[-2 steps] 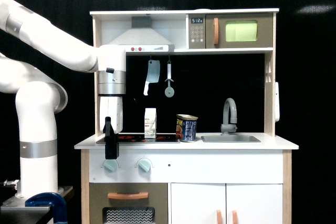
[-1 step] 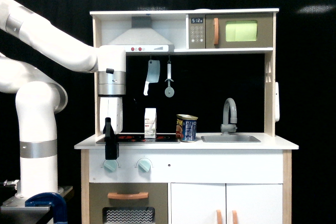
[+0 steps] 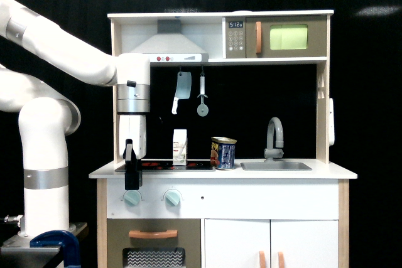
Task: Put the canned spam into the sink
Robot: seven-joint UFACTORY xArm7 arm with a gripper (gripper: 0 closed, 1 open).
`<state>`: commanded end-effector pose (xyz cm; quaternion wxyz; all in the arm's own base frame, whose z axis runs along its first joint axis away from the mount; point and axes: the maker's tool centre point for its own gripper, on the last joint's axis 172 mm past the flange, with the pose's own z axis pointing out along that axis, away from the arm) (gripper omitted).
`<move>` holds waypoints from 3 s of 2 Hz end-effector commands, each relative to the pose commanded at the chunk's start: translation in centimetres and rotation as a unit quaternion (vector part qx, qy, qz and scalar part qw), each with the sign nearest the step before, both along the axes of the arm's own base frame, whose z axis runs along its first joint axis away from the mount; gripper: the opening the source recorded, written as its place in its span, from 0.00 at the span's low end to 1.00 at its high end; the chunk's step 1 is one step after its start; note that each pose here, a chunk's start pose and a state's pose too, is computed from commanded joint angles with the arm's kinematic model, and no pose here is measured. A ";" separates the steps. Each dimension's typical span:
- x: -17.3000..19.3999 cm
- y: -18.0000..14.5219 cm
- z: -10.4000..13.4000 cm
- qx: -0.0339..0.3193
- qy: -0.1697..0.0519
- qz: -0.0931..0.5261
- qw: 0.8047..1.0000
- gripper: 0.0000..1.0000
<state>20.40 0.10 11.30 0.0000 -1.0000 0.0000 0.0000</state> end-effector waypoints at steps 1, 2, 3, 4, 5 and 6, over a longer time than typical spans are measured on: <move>1.5 1.5 3.9 0.000 -0.044 0.091 0.995 1.00; 9.7 2.0 8.2 -0.004 -0.058 0.381 0.923 1.00; 15.1 3.1 9.5 -0.035 -0.040 0.628 0.776 1.00; 18.7 5.9 10.0 0.131 -0.117 0.633 0.754 1.00; 19.7 10.8 9.8 0.213 -0.117 0.697 0.674 1.00; 21.4 13.6 11.7 0.221 -0.135 0.677 0.689 1.00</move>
